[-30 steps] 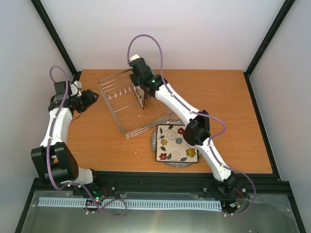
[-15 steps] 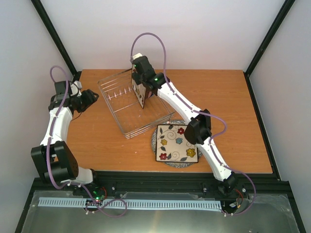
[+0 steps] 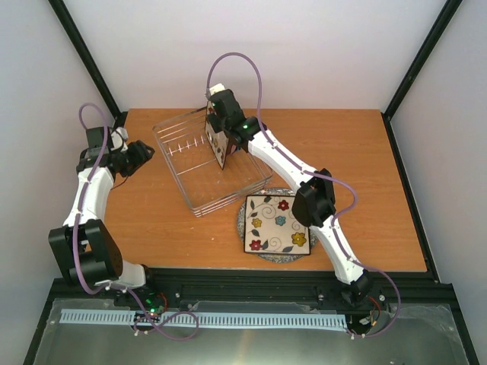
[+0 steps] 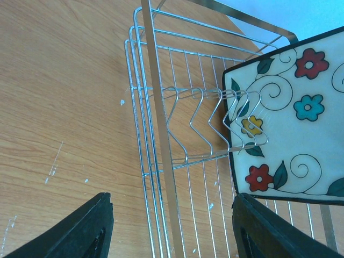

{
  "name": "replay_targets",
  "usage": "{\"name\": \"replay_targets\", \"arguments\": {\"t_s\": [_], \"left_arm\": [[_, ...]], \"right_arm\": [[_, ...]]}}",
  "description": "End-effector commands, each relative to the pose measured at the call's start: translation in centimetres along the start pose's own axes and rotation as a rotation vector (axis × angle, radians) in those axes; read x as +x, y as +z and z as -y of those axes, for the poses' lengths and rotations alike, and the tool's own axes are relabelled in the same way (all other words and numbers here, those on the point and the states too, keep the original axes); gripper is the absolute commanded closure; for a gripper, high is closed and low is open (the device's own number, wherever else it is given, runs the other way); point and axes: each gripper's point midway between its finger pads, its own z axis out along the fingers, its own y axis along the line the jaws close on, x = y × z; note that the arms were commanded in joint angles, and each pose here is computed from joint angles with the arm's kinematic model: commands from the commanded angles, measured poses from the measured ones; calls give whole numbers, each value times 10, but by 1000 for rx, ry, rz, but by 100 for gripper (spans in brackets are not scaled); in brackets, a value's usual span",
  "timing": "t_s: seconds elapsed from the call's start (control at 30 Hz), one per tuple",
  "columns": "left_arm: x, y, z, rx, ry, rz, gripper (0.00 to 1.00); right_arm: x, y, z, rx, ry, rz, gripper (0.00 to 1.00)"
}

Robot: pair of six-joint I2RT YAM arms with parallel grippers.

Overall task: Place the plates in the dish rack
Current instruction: Insert the plate into the dish rack.

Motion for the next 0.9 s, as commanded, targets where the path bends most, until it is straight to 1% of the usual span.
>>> {"name": "replay_targets", "arguments": {"t_s": [0.0, 0.13, 0.2, 0.3, 0.37, 0.57, 0.7, 0.8, 0.87], "left_arm": [[-12, -6, 7, 3, 30, 26, 39], [-12, -6, 7, 6, 28, 25, 39], [-13, -6, 8, 8, 29, 27, 39], [-12, -7, 8, 9, 29, 25, 39], [-11, -6, 9, 10, 27, 24, 39], [-11, -8, 10, 16, 23, 27, 39], [-10, -10, 11, 19, 21, 29, 39], [-10, -13, 13, 27, 20, 35, 39], [-9, -13, 14, 31, 18, 36, 38]], "right_arm": [[24, 23, 31, 137, 41, -32, 97], [22, 23, 33, 145, 30, -29, 96], [21, 22, 33, 139, 28, -30, 89], [21, 21, 33, 136, 23, -32, 87], [20, 20, 33, 135, 19, -32, 82], [16, 14, 35, 134, 19, -28, 82], [10, 7, 36, 123, 29, -18, 79], [-1, -1, 36, 109, 38, 3, 74], [-9, -7, 35, 95, 40, 19, 68]]}}
